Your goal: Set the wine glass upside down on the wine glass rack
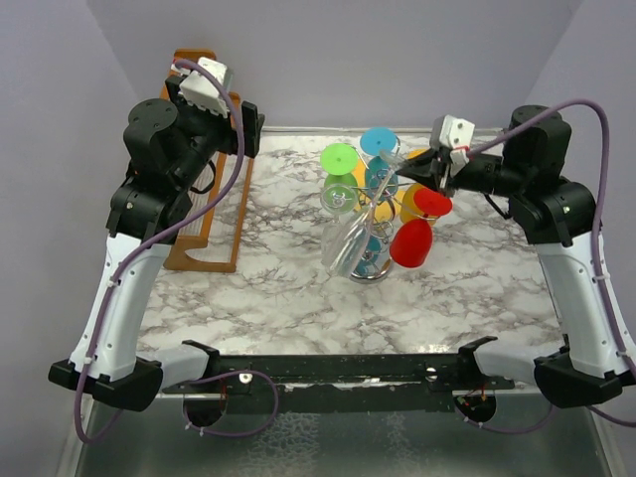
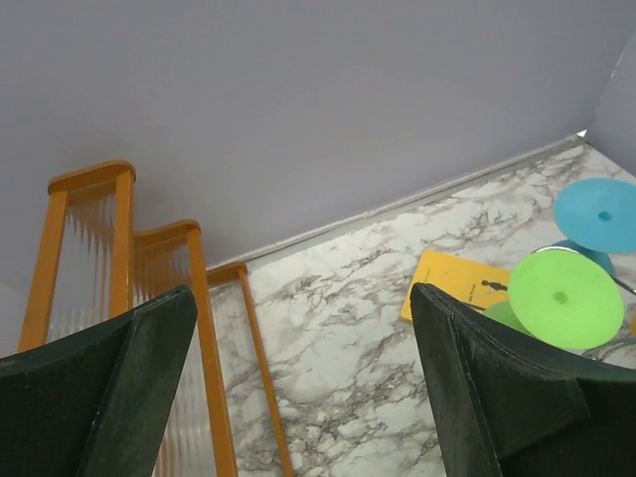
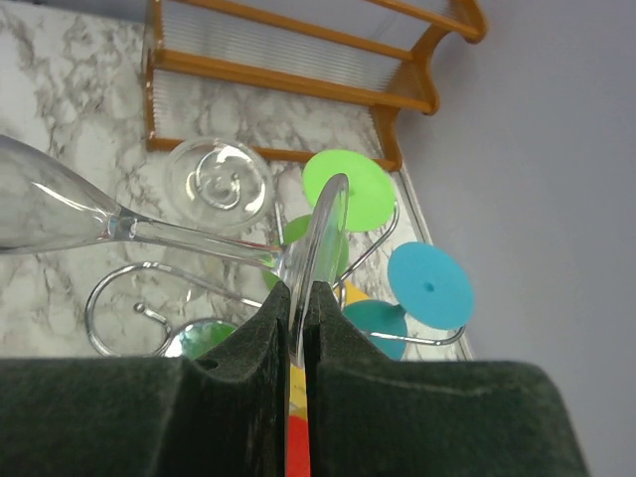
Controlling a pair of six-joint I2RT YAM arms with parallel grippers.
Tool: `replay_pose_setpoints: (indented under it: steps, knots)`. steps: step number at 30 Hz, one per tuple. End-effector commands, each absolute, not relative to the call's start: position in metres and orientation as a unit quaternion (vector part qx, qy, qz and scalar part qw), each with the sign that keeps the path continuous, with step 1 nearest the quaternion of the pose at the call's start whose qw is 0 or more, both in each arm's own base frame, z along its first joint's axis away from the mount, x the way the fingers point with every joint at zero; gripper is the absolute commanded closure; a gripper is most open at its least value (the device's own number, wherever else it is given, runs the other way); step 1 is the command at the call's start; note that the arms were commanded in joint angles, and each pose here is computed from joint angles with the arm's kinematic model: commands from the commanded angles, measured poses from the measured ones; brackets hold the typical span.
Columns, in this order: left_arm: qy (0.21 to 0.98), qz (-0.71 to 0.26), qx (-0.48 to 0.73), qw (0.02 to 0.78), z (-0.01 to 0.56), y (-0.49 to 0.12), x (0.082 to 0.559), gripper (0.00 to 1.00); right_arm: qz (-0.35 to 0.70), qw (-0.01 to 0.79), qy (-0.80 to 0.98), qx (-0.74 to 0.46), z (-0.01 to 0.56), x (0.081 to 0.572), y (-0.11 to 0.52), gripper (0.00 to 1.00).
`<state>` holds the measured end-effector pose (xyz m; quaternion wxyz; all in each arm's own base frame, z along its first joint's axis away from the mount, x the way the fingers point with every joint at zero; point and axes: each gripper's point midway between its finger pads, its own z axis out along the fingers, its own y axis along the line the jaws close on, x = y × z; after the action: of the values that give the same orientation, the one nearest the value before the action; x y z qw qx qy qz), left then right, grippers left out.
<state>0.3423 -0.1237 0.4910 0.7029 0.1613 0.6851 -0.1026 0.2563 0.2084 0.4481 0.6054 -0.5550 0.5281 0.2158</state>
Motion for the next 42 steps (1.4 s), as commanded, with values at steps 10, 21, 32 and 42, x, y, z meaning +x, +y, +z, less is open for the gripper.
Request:
replay_pose_setpoints:
  steps: [10,21,32,42]
  knots:
    - [0.692,-0.113,0.154,0.697,0.483,-0.123,0.361,0.08,0.109,0.569,0.461,-0.673,0.414,0.202,0.174,0.98]
    - [0.695,-0.116,0.16,0.691,0.479,-0.129,0.374,0.08,0.027,0.549,0.464,-0.695,0.396,0.231,0.162,0.99]
    - [0.701,-0.093,0.16,0.689,0.47,-0.122,0.384,0.08,-0.002,0.531,0.467,-0.708,0.374,0.251,0.171,0.99]
    - [0.704,-0.085,0.16,0.687,0.467,-0.118,0.387,0.08,0.008,0.539,0.45,-0.712,0.377,0.256,0.184,0.99]
